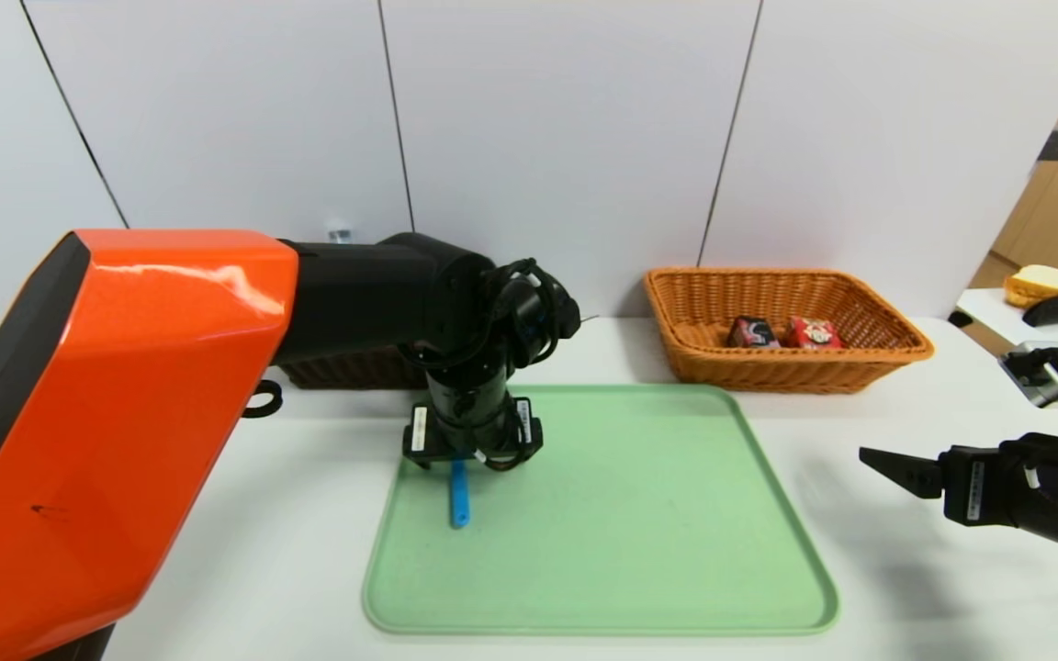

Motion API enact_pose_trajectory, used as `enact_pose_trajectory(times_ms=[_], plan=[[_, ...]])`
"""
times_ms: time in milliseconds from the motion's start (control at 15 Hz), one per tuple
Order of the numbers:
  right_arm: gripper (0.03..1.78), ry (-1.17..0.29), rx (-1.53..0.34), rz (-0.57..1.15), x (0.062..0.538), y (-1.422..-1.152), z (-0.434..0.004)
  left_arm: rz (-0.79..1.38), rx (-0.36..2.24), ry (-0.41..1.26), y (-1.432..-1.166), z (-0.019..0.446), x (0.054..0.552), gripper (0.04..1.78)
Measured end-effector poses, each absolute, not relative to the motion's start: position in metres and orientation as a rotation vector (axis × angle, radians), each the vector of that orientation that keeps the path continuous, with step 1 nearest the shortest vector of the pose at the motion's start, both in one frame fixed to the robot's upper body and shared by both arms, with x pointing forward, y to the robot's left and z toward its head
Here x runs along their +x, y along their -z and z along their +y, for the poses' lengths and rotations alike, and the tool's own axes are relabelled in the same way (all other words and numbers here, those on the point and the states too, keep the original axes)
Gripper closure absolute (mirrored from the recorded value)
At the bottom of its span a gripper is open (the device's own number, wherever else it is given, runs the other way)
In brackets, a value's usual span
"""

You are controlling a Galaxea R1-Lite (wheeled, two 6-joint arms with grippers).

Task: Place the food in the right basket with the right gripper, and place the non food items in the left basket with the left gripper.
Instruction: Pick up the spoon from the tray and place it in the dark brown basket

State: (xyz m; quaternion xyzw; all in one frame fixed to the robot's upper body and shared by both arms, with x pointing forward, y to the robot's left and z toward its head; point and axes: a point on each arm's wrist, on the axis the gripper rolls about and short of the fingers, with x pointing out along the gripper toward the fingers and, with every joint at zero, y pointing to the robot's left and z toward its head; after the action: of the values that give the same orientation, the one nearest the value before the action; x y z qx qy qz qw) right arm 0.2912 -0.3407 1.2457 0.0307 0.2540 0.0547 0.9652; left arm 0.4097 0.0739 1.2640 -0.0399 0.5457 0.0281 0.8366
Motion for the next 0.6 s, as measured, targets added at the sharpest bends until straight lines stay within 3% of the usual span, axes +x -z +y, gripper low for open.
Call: enact_pose_trajectory(times_ms=[133,200,400,600], plan=[[0.11,-0.111,0.062,0.516,0.2908,-1.2451,-0.3406,1.157,-0.082,-0.062,-1.2632,0.0741,0.41,0.13],[0.11,-0.111,0.062,0.517,0.2906,-1.2448,-0.3406,1.16,-0.081,-0.063,-1.2631,0.0743,0.4097,0.23],[0.11,-0.111,0.062,0.515,0.2906,-1.2451,-0.3406,1.167,-0.082,-0.058,-1.2661,0.0757,0.4075,0.69],[0.11,-0.11,0.061,0.517,0.2893,-1.2448,-0.3406,1.171,-0.082,-0.057,-1.2675,0.0766,0.4062,1.01]])
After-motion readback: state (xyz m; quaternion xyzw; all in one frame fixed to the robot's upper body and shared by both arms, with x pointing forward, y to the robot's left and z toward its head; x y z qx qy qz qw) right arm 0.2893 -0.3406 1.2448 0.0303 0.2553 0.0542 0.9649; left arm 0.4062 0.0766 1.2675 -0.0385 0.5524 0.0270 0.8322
